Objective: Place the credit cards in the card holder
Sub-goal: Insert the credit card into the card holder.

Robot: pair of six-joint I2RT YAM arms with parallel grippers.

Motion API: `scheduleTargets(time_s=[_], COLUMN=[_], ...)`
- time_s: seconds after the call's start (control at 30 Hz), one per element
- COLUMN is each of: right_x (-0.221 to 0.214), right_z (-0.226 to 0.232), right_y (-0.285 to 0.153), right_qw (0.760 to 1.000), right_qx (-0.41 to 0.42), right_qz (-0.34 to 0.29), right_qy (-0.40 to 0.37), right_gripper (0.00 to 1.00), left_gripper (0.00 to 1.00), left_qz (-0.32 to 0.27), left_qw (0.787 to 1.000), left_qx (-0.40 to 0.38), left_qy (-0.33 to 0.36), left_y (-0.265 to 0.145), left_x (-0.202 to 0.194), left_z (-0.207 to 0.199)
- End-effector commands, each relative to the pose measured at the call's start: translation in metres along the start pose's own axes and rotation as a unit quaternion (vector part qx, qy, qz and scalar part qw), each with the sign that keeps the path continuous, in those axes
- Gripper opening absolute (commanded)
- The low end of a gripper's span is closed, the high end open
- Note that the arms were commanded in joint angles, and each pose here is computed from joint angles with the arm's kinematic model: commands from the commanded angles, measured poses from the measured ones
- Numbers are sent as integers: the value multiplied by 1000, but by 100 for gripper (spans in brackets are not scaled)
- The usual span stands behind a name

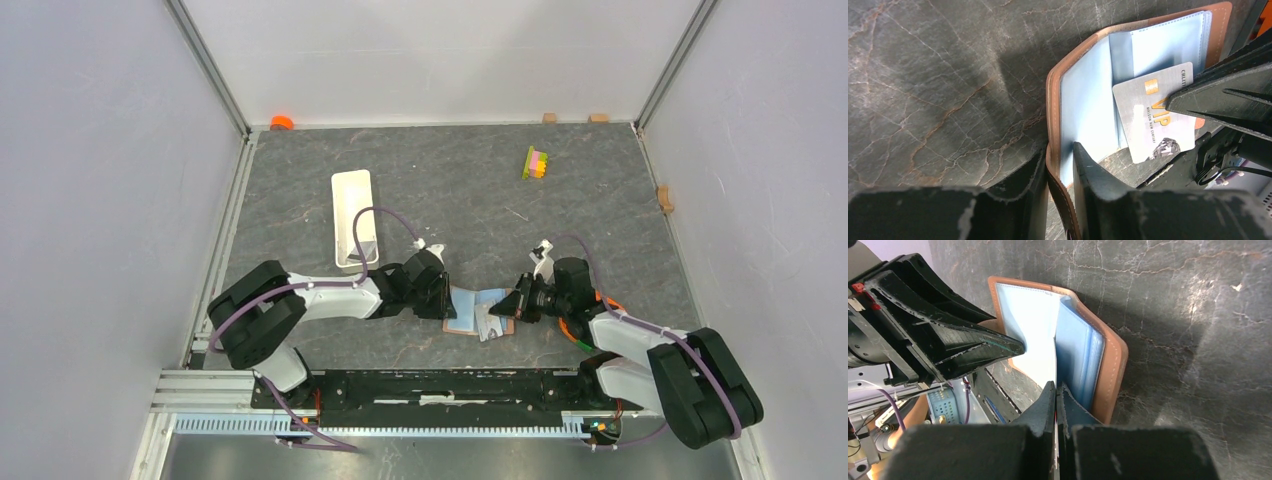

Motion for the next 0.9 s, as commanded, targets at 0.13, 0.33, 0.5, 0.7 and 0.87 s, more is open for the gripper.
scheduleTargets(time_s=[0.13, 0.33, 0.5, 0.7, 0.87], right_x=[2, -1, 0, 5, 7], right_z=[1, -9, -14, -18, -24], right_y=[2, 5, 8, 12, 18], right_qw=[1000, 1000, 999, 997, 996], right_qx=[17, -8, -29, -35, -42], right_qz=[-14, -4, -16, -61, -66], right_qy=[2, 13, 18, 25, 31], right_gripper=[0, 0, 0, 0, 0], left_gripper=[25, 24, 22, 22, 22], left_qz=[25, 29, 33, 39, 40], left_qw=[1000, 999, 999, 999, 999], left_qx=[15, 15, 12, 6, 3], left_qy=[0, 0, 6, 14, 22], left_y=[9, 10, 10, 12, 12], left_x=[-9, -10, -10, -11, -10], left_z=[6, 7, 7, 6, 5])
Point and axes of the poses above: each gripper's point midway between its finger pads, its own y axis out along the fingers, its own z axis along the line the jaws close on, x = y × z, the point moved 10 cm from there along -y, back along the fingers, and after that the axes turned 7 degrees about y, right-handed, at the moved point
